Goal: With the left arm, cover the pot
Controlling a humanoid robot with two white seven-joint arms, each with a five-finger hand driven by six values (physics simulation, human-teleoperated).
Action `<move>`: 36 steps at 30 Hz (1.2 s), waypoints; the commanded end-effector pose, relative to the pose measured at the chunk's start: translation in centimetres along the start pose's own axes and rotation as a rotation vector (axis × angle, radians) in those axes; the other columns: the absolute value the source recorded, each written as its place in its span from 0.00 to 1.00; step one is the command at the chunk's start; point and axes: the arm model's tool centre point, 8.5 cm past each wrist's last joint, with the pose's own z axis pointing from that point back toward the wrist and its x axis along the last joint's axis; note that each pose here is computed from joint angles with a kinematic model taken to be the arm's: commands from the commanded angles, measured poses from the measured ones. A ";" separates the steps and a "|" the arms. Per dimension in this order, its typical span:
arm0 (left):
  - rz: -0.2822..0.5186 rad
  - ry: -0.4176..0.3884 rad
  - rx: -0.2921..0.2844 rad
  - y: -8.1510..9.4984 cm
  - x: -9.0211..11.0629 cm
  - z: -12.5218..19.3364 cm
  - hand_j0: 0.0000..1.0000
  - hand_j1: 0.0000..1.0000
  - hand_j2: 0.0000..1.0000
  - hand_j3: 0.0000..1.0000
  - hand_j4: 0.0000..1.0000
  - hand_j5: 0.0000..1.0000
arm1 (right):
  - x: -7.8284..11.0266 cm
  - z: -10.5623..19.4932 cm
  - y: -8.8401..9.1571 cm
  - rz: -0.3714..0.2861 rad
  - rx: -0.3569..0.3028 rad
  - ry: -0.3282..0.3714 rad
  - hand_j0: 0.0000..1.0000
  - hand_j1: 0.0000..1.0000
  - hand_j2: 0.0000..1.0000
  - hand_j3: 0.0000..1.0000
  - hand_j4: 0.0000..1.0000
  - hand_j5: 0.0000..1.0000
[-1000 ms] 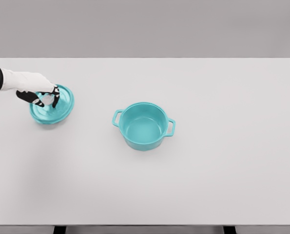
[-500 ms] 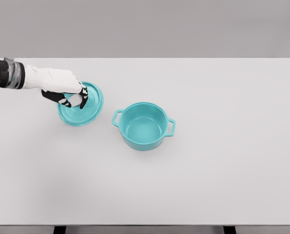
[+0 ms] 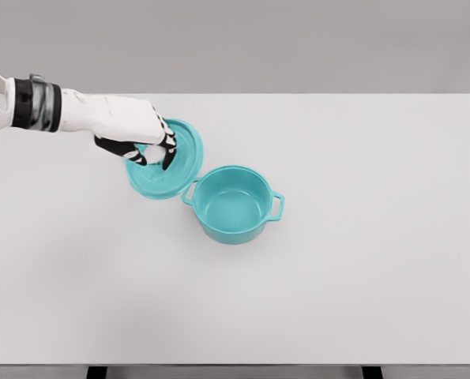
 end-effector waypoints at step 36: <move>-0.019 -0.178 -0.018 1.0 4.3 -8.0 0.57 0.57 0.57 0.57 0.57 0.57 | 0.0 0.0 0.0 0.000 0.000 0.000 1.00 1.00 1.00 1.00 1.00 1.00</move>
